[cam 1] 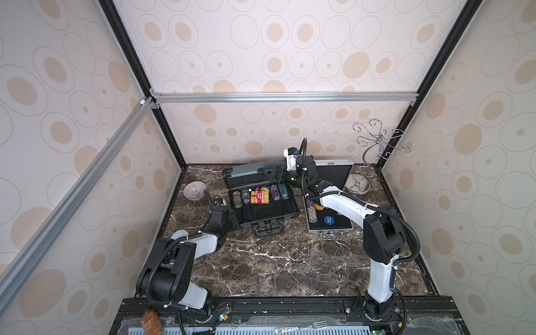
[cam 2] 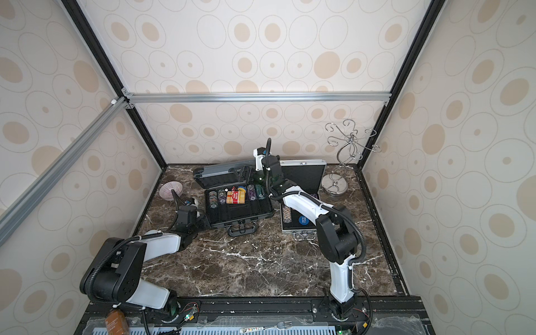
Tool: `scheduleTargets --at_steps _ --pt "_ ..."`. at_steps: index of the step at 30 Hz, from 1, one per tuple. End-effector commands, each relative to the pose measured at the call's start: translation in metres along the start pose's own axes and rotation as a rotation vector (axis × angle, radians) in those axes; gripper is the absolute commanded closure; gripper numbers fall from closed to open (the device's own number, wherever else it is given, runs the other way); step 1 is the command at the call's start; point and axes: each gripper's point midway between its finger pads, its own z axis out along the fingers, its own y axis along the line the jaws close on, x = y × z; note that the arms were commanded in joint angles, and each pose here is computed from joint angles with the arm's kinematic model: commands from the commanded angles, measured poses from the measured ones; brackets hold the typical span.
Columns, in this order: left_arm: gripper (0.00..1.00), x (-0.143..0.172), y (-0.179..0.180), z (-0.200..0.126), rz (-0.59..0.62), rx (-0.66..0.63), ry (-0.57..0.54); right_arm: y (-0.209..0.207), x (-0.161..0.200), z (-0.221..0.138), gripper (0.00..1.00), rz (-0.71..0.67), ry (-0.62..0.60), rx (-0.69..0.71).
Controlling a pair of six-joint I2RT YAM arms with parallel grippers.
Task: Open the poker set cases
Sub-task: Open the case lid on the poker set case.
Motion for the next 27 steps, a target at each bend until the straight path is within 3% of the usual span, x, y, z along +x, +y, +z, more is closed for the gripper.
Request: scheduleTargets --at_steps 1,10,18,27 --pt "0.90 0.091 0.008 -0.014 0.033 -0.001 0.320 0.001 -0.009 0.007 0.01 -0.021 -0.011 0.001" --pt "0.92 0.118 0.003 -0.031 -0.008 0.027 0.363 0.004 -0.030 0.030 0.01 -0.020 -0.034 -0.013" --pt "0.90 0.097 0.003 -0.039 -0.006 0.004 0.290 -0.016 -0.037 0.050 0.01 0.011 -0.036 0.024" --pt "0.83 0.085 0.006 -0.031 0.029 -0.040 0.266 -0.022 -0.032 0.012 0.01 -0.079 -0.043 0.091"
